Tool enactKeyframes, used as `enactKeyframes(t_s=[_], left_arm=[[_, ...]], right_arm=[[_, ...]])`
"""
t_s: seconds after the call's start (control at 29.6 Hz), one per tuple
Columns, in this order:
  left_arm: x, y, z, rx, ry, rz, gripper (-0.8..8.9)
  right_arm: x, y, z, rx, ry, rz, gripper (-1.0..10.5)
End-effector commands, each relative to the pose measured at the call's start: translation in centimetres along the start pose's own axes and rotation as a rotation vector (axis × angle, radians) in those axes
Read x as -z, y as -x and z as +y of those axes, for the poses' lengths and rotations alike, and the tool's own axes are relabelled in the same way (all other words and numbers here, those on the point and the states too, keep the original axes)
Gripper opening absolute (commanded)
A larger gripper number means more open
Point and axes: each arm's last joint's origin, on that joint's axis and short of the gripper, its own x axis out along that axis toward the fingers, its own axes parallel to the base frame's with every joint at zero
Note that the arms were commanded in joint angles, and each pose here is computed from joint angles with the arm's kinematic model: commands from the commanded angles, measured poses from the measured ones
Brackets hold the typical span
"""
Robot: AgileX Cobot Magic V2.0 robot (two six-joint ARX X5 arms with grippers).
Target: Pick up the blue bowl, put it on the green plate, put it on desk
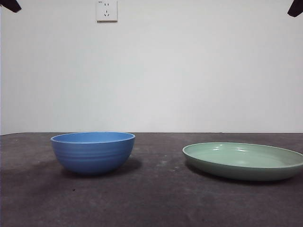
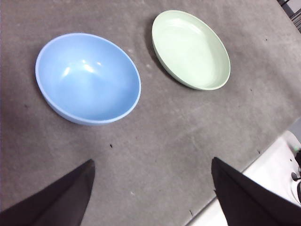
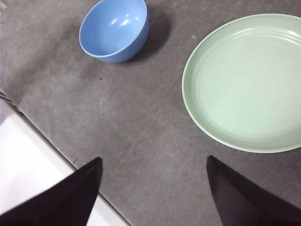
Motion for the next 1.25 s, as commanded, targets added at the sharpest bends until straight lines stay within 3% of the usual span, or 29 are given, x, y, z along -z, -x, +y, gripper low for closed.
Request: enactKeyframes(t_s=[0.03, 0.3, 0.64, 1.08, 1.25], left_arm=[[-1.1, 0.0, -0.1, -0.017, -0.009, -0.029, 4.01], [-4.7, -1.5, 0.4, -0.106, 0.008, 0.015, 3.97], [-8.4, -7.5, 2.9, -0.257, 0.027, 0.182, 3.96], [-7.9, -16.0, 7.8, -0.332, 0.072, 0.327, 3.92], [-7.0, -18.4, 9.2, -0.337, 0.1, 0.375, 3.37]], right_arm=[[-0.5, 0.3, 0.2, -0.003, 0.016, -0.015, 3.6], [-0.5, 0.3, 0.2, -0.003, 0.016, -0.015, 3.6], [-0.5, 0.3, 0.2, -0.003, 0.016, -0.015, 3.6], [-0.5, 0.3, 0.2, -0.002, 0.019, -0.019, 3.6], [-0.5, 0.3, 0.2, -0.001, 0.02, -0.02, 3.6]])
